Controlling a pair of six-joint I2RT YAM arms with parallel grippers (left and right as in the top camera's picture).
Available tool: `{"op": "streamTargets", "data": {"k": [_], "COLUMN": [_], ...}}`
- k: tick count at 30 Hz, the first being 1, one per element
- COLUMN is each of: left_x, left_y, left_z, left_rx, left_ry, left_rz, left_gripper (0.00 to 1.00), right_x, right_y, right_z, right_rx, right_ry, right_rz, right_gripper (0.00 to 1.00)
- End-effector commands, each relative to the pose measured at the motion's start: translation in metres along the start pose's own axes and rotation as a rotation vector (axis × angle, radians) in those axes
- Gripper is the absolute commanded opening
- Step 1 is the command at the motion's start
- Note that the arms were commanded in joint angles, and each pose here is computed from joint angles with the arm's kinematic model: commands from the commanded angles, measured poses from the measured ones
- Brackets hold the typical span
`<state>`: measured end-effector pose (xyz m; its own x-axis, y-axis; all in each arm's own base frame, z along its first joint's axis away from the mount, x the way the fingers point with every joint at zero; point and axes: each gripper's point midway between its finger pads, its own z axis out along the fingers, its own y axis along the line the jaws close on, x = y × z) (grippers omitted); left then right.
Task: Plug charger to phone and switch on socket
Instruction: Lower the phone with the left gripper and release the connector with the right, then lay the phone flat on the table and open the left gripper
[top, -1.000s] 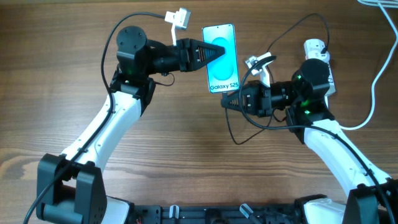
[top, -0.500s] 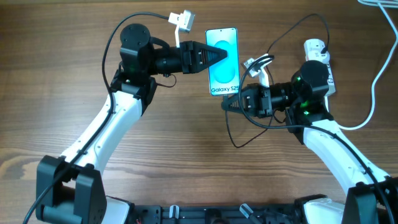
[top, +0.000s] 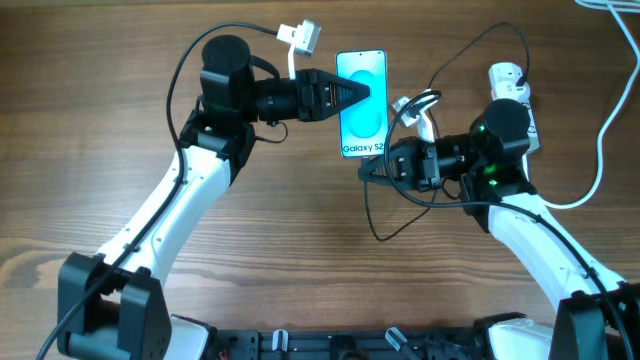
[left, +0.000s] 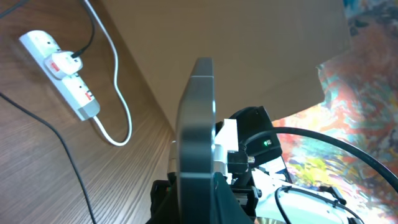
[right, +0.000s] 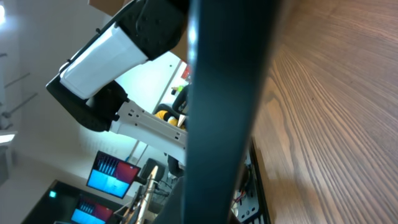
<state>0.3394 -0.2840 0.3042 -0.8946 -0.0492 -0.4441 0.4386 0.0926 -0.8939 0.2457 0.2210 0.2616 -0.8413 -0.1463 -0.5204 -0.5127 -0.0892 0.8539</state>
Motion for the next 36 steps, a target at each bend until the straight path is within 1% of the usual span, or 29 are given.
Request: {"op": "streamTargets", "data": {"k": [1,6,9,10,13,18,20,22,25,27,28,29,30,31,34,36], "left_x": [0.078,0.065,0.047,0.042,0.034,0.013,0.004,0.002,0.006,0.015,0.025,0.035,0.045,0.053,0.061,0.070], "left_y": [-0.005,0.004,0.011,0.013,0.018,0.029,0.034,0.035,0.046,0.080,0.101,0.112,0.118,0.127,0.153,0.174], "left_z": [0.027,0.024,0.011,0.006,-0.002,-0.027,-0.045,-0.060,-0.073,-0.074,-0.074,-0.073,-0.070,-0.059,-0.040,-0.027], "left_rx": [0.110,0.066,0.040,0.035,0.022,-0.009,-0.013,0.001,-0.019,-0.166,-0.268,-0.317,-0.341,-0.346,-0.364,-0.356], "left_ry": [0.271,0.217,0.158,0.141,0.114,0.042,0.013,0.015,0.012,-0.026,-0.028,-0.009,0.022,0.061,0.097,0.134], "left_rz": [-0.008,-0.032,-0.065,-0.067,-0.091,-0.099,-0.103,-0.114,-0.095,-0.169,-0.209,-0.218,-0.212,-0.194,-0.180,-0.158], "left_gripper": [0.04,0.04,0.04,0.04,0.04,0.04,0.04,0.04,0.04,0.04,0.04,0.04,0.04,0.04,0.04,0.04], "right_x": [-0.049,-0.044,-0.041,-0.041,-0.041,-0.036,-0.036,-0.038,-0.048,-0.055,-0.056,-0.056,-0.055,-0.050,-0.032,-0.025], "right_y": [0.004,0.006,0.007,0.007,0.007,0.010,0.010,0.008,0.002,-0.010,-0.017,-0.028,-0.039,-0.071,-0.113,-0.118], "right_z": [-0.008,-0.007,-0.007,-0.007,-0.007,-0.006,-0.006,-0.011,-0.028,-0.041,-0.046,-0.052,-0.056,-0.066,-0.082,-0.083], "right_rx": [0.099,0.084,0.075,0.074,0.074,0.059,0.059,0.069,0.117,0.169,0.196,0.234,0.273,0.403,0.605,0.629], "right_ry": [-0.186,-0.158,-0.140,-0.139,-0.137,-0.110,-0.108,-0.122,-0.181,-0.232,-0.251,-0.274,-0.291,-0.333,-0.352,-0.339], "right_rz": [-0.120,-0.118,-0.115,-0.113,-0.113,-0.115,-0.119,-0.136,-0.189,-0.214,-0.216,-0.200,-0.178,-0.106,0.019,0.038], "right_gripper": [0.04,0.06,0.11,0.15,0.22,0.24,0.29,0.35,0.43,0.46,0.47,0.47,0.48,0.48,0.48,0.48]}}
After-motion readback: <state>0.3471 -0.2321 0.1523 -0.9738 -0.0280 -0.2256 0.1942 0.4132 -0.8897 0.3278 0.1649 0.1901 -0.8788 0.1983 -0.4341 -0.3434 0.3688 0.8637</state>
